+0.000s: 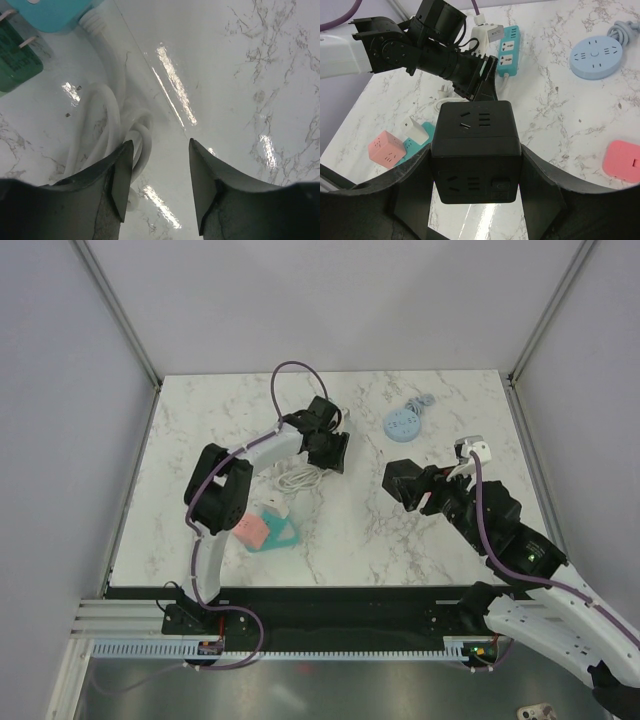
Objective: Insert the plug
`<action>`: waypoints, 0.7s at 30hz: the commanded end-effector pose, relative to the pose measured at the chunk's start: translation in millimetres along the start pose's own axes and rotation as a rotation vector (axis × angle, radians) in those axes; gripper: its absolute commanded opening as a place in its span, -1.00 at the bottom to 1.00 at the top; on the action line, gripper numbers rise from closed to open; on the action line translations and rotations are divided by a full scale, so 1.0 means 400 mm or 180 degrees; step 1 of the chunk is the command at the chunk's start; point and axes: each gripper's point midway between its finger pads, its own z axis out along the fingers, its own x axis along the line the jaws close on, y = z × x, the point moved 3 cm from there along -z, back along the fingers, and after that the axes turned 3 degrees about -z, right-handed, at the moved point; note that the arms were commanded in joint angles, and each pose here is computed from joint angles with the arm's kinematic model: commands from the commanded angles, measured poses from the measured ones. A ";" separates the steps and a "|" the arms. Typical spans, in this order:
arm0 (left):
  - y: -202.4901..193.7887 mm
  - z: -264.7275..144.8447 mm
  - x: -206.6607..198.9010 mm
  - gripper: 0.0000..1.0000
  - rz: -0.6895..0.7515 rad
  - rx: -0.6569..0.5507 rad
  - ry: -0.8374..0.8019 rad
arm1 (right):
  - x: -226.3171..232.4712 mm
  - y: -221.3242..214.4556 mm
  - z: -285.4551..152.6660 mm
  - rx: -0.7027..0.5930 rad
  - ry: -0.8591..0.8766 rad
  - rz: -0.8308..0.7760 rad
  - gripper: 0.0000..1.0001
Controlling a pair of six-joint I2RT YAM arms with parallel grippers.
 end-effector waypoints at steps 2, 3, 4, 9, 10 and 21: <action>-0.026 0.017 0.010 -0.01 0.0175 0.0098 0.0094 | 0.017 0.070 -0.025 -0.0242 0.0039 0.0163 -1.00; -0.034 0.019 -0.001 -0.09 0.0183 0.0124 0.0063 | 0.018 0.071 -0.026 -0.0246 0.0042 0.0189 -1.00; -0.041 0.018 -0.010 -0.17 0.0184 0.0148 0.0017 | 0.018 0.070 -0.028 -0.0238 0.0049 0.0197 -1.00; -0.082 0.008 -0.077 -0.49 0.0130 0.0247 -0.0146 | 0.013 0.070 -0.034 -0.0232 0.0006 0.0235 -1.00; -0.093 0.003 -0.088 -0.50 0.0118 0.0270 -0.0168 | 0.008 0.064 -0.034 -0.0183 -0.0042 0.0235 -1.00; -0.134 -0.101 -0.310 -0.50 0.0019 0.0213 -0.0796 | -0.064 0.083 -0.026 0.0234 -0.1015 0.0081 -1.00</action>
